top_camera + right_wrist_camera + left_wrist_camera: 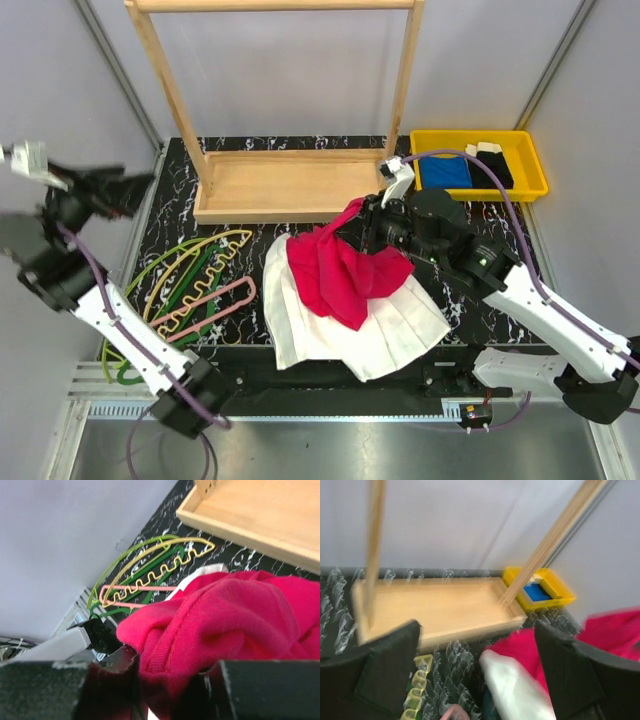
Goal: Remove the skirt from the hanger
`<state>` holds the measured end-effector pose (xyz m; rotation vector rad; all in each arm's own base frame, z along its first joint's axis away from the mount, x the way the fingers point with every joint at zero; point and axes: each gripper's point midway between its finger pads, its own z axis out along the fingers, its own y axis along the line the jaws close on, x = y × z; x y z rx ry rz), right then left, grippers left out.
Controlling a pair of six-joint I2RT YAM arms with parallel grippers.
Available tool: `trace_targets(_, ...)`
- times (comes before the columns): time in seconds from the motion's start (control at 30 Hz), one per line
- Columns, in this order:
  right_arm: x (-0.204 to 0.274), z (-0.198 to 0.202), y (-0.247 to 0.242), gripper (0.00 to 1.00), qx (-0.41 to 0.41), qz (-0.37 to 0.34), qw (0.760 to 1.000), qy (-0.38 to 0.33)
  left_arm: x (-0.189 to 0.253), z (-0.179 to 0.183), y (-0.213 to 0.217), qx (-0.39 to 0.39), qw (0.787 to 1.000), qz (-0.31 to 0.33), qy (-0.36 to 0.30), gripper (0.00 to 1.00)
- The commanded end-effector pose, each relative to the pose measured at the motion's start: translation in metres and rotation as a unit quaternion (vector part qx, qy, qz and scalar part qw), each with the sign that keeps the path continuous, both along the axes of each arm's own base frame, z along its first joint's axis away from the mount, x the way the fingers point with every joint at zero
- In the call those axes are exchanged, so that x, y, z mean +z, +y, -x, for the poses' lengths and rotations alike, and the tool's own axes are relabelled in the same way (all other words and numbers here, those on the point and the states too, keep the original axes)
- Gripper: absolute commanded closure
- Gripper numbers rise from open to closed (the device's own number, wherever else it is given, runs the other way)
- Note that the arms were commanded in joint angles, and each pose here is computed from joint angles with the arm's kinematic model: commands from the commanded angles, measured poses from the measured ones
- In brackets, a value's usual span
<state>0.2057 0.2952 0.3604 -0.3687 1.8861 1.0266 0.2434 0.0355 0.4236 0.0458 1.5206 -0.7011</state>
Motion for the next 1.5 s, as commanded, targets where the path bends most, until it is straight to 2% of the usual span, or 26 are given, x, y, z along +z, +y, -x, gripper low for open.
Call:
trace_targets(0.0, -0.041, 0.001, 0.025, 0.72, 0.036, 0.012, 0.997, 0.061, 0.036, -0.052, -0.017, 0.06, 0.998, -0.016, 0.015, 0.01)
trace_targets(0.07, -0.085, 0.009, 0.036, 0.72, 0.066, 0.039, 0.99, 0.117, 0.052, -0.065, -0.03, 0.049, 0.999, 0.001, 0.014, 0.01)
trace_targets(0.17, -0.138, 0.024, 0.035, 0.62, 0.08, 0.066, 0.978, 0.18, 0.05, -0.076, -0.043, 0.02, 0.999, 0.006, 0.028, 0.01)
trace_targets(0.23, -0.151, 0.034, 0.032, 0.41, 0.086, 0.058, 0.976, 0.191, 0.045, -0.073, -0.048, 0.018, 0.999, -0.015, 0.025, 0.01)
trace_targets(0.37, -0.216, 0.053, 0.021, 0.01, 0.087, 0.075, 0.962, 0.248, 0.037, -0.071, -0.056, 0.003, 0.999, -0.034, 0.029, 0.01)
trace_targets(0.5, -0.272, 0.076, 0.021, 0.0, 0.091, 0.091, 0.941, 0.314, 0.046, -0.07, -0.057, 0.001, 0.999, -0.034, 0.036, 0.01)
trace_targets(0.63, -0.343, 0.099, 0.015, 0.0, 0.082, 0.156, 0.91, 0.375, 0.054, -0.063, -0.061, -0.007, 0.999, -0.044, 0.029, 0.01)
trace_targets(0.77, -0.366, 0.107, 0.021, 0.0, 0.093, 0.18, 0.896, 0.394, 0.059, -0.057, -0.066, -0.021, 0.998, -0.05, 0.029, 0.01)
trace_targets(0.8, -0.363, 0.105, 0.021, 0.0, 0.099, 0.19, 0.898, 0.383, 0.059, -0.056, -0.067, -0.021, 0.998, -0.049, 0.032, 0.01)
trace_targets(0.83, -0.335, 0.09, 0.033, 0.0, 0.097, 0.171, 0.917, 0.346, 0.067, -0.053, -0.068, -0.021, 0.998, -0.054, 0.025, 0.01)
trace_targets(0.87, -0.327, 0.094, 0.021, 0.0, 0.088, 0.197, 0.912, 0.35, 0.069, -0.052, -0.068, -0.02, 0.998, -0.06, 0.023, 0.01)
trace_targets(0.9, -0.308, 0.087, 0.02, 0.0, 0.088, 0.197, 0.922, 0.321, 0.065, -0.052, -0.068, -0.021, 0.997, -0.057, 0.038, 0.01)
trace_targets(0.93, -0.251, 0.07, 0.028, 0.0, 0.077, 0.155, 0.949, 0.262, 0.066, -0.051, -0.067, -0.018, 0.997, -0.061, 0.039, 0.01)
trace_targets(0.97, -0.232, 0.072, 0.016, 0.0, 0.067, 0.164, 0.951, 0.255, 0.067, -0.049, -0.066, -0.013, 0.997, -0.07, 0.037, 0.01)
trace_targets(1.03, -0.154, 0.064, 0.0, 0.0, 0.044, 0.13, 0.972, 0.189, 0.061, -0.041, -0.069, -0.014, 0.996, -0.073, 0.045, 0.01)
trace_targets(1.13, -0.076, 0.06, -0.037, 0.0, -0.011, 0.102, 0.985, 0.136, 0.049, -0.033, -0.071, -0.012, 0.996, -0.075, 0.054, 0.01)
trace_targets(1.23, -0.034, 0.07, -0.062, 0.0, -0.024, 0.078, 0.99, 0.116, 0.043, -0.026, -0.075, -0.014, 0.995, -0.074, 0.063, 0.01)
trace_targets(1.33, -0.018, 0.084, -0.071, 0.0, -0.007, 0.064, 0.991, 0.117, 0.04, -0.018, -0.075, -0.007, 0.994, -0.08, 0.075, 0.01)
trace_targets(1.47, 0.008, 0.087, -0.083, 0.0, -0.019, 0.057, 0.992, 0.113, 0.015, 0.003, -0.069, 0.02, 0.985, -0.12, 0.125, 0.01)
